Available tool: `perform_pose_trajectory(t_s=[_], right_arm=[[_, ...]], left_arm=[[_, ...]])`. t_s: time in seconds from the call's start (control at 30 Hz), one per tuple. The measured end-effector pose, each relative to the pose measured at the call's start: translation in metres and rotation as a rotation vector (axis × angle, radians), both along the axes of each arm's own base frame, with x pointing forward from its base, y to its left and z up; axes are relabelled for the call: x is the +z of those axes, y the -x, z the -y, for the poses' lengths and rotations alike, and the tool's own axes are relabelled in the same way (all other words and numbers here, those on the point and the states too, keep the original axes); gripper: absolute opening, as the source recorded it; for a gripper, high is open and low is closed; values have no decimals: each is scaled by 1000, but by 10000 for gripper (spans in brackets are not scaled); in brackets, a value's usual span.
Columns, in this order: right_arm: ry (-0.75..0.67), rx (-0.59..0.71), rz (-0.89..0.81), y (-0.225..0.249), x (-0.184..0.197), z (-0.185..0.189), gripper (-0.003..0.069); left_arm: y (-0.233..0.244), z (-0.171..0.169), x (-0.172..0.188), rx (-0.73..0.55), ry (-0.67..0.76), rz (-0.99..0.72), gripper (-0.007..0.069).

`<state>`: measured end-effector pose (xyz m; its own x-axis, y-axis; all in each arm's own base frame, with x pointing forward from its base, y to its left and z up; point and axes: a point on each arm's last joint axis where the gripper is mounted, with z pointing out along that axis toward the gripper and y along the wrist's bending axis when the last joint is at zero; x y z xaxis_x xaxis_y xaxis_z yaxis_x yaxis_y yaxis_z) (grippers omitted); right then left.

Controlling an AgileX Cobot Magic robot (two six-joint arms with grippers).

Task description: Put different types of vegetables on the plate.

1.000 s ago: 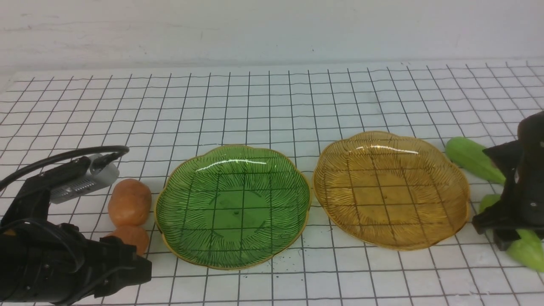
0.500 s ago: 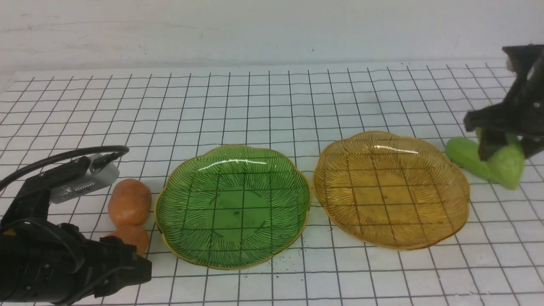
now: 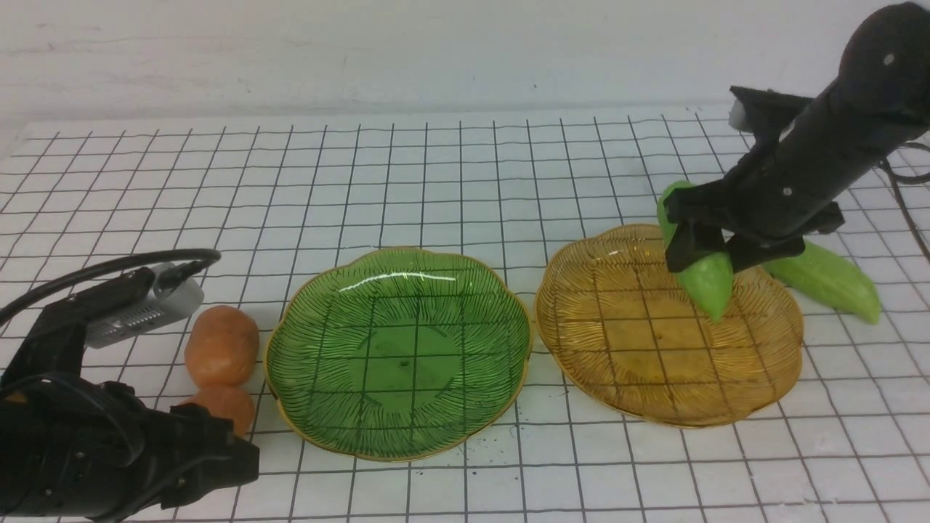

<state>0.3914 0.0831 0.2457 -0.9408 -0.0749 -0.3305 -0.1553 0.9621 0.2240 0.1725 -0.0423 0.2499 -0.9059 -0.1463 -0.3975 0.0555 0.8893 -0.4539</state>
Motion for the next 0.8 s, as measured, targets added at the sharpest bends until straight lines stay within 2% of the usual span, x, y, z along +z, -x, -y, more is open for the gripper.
perform_pose_trajectory(t_s=[0.1,0.27,0.4,0.6,0.63,0.73,0.8], right_arm=[[55,12,-10,-4,-11,3,421],[80,-50,-48,-8,-24,6,617],[127,-41,-33,-10,-22,10,683],[316,-112,54,-23,-2,39,685],[313,-112,54,-23,-1,39,685],[449,-207,94,-29,4,71,645],[492,-233,86,-33,-2,83,618]], left_arm=[[0,0,0,3,-1,5,311],[-1,-1,0,8,-3,13,311],[-2,-1,1,11,-3,17,311],[-2,-1,1,12,-3,17,311],[-2,-1,1,12,-3,17,311],[-2,-1,1,12,-3,17,311],[-2,-1,1,12,-3,18,311]])
